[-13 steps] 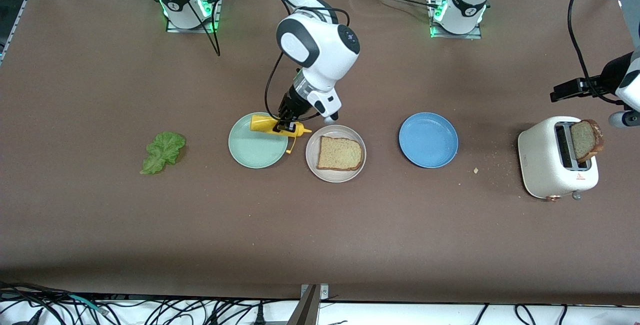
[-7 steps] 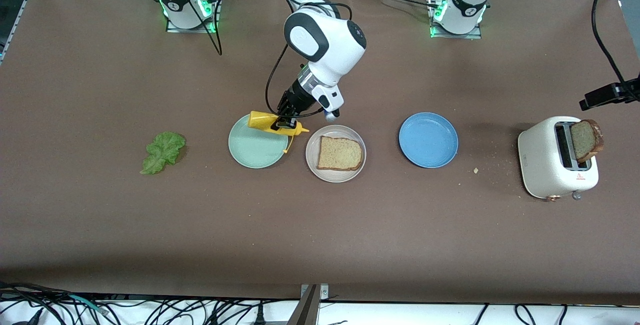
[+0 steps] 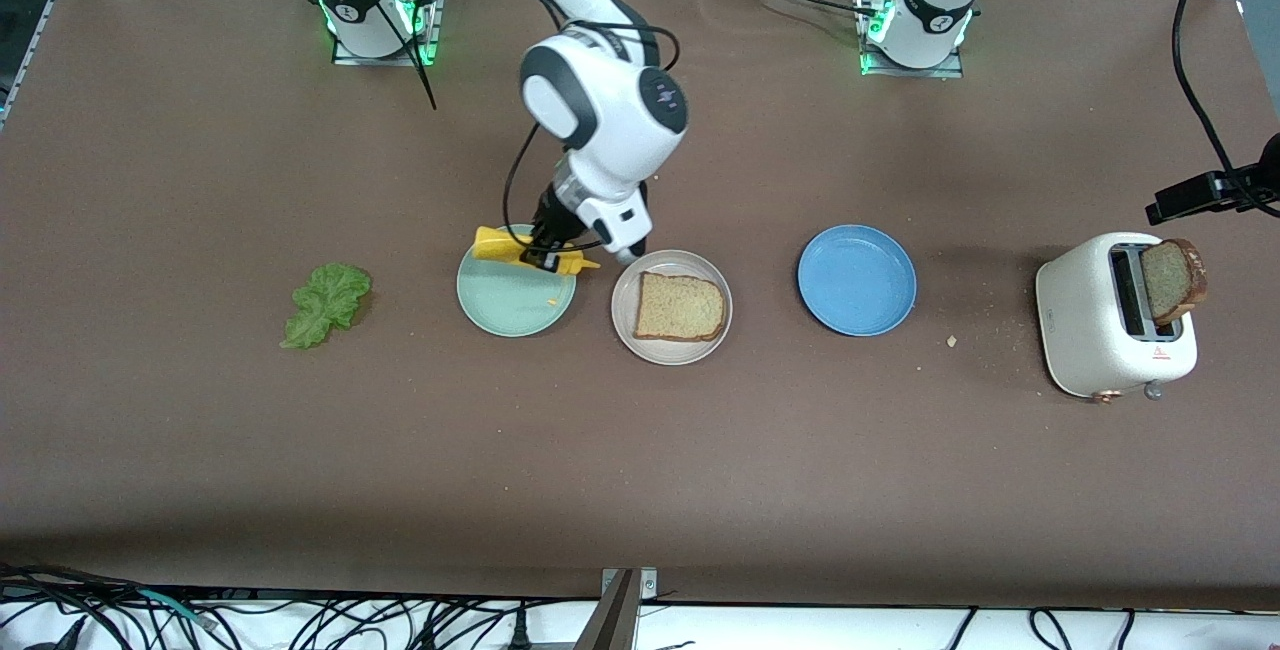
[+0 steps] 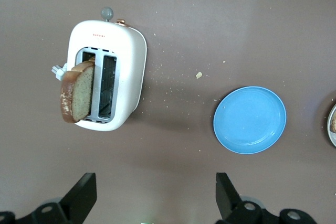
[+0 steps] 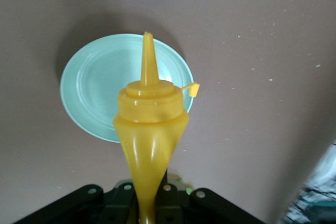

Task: Make sandwich in beige plate with both arms
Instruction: 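Return the yellow bottle beside the lettuce with the right gripper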

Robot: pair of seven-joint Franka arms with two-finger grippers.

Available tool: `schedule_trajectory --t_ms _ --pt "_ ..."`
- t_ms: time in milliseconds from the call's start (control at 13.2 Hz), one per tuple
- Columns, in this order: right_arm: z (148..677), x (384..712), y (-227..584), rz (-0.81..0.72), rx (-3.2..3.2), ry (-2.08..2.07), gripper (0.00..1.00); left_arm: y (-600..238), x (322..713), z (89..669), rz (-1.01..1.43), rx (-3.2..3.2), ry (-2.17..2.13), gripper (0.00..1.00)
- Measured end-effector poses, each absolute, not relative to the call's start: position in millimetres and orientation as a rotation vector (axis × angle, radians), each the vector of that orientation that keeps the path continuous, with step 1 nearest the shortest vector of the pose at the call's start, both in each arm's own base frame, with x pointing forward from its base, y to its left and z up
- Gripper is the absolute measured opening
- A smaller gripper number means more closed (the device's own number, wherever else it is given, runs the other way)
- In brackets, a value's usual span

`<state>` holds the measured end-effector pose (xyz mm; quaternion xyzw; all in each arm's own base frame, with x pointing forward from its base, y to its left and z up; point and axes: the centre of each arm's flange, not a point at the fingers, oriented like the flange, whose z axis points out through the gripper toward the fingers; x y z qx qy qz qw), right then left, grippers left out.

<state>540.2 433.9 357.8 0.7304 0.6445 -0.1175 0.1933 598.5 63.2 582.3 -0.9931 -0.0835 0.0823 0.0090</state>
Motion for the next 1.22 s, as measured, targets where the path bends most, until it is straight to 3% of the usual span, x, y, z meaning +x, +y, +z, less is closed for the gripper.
schedule_trajectory --t_ms 380,684,912,1216 --pt "414.5 595.3 343.4 -0.214 2.527 1.972 0.06 59.0 605.5 566.3 0.297 -3.097 -0.249 1.0" --pt "402.1 624.9 276.9 -0.068 2.723 2.213 0.06 59.4 605.6 567.7 0.292 -3.097 -0.25 1.0" --pt "358.5 642.5 190.3 0.197 2.824 2.451 0.06 58.4 605.7 567.5 0.294 -3.097 -0.247 1.0" --pt "299.6 633.1 104.3 0.611 2.777 2.732 0.06 58.6 608.0 568.3 0.268 -3.099 -0.246 1.0"
